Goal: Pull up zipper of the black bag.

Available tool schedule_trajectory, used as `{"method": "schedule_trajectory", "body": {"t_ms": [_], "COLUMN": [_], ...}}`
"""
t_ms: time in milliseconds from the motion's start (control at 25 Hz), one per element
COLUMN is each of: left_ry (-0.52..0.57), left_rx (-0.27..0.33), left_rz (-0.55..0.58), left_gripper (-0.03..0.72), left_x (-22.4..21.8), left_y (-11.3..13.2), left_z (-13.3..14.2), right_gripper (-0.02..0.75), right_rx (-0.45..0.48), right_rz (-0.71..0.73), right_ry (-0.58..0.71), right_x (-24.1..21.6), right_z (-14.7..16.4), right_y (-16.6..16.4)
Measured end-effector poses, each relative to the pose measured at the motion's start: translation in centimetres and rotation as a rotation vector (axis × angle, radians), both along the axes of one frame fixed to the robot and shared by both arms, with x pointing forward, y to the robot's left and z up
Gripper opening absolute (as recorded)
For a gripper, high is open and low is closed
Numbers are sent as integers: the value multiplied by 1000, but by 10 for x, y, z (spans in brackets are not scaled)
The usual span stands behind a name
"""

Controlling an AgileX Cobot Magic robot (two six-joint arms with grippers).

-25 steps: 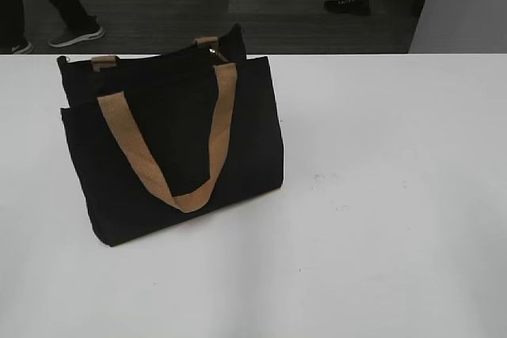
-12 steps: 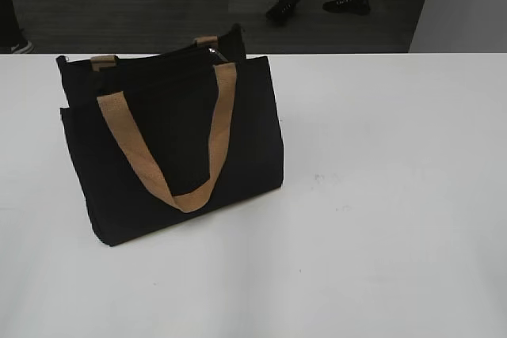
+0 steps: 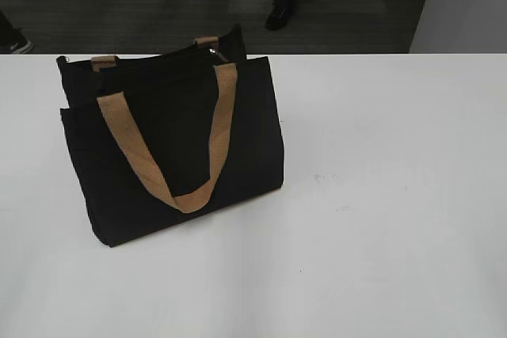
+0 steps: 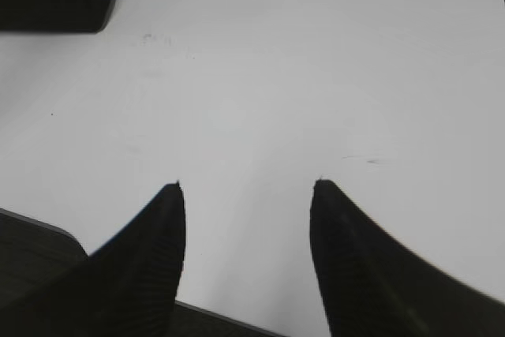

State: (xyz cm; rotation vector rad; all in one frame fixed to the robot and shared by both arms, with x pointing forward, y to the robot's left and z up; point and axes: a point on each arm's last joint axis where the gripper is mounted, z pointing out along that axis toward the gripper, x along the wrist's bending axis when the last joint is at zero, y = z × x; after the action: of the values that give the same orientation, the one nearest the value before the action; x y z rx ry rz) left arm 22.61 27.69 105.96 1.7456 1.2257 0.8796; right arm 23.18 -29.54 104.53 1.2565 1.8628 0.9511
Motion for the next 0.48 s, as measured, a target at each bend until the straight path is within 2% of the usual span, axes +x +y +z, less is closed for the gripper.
{"method": "schedule_trajectory", "body": {"t_ms": [80,320,480], "left_ry": [0,1,1], "left_rx": [-37,-85,-90], "left_rz": [20,42,47], "left_gripper": [400,399,398], "left_x": [0,1,1], "left_y": [0,0,0], "left_z": [1,2,2], "right_gripper": [401,401,401], "right_rx": [16,61,75], "right_rz": [5,-3,-11], "right_ry": [3,12,15], "right_x": [0,-1,-1], "right_z": [0,0,0], "right_y": [1,3,3]}}
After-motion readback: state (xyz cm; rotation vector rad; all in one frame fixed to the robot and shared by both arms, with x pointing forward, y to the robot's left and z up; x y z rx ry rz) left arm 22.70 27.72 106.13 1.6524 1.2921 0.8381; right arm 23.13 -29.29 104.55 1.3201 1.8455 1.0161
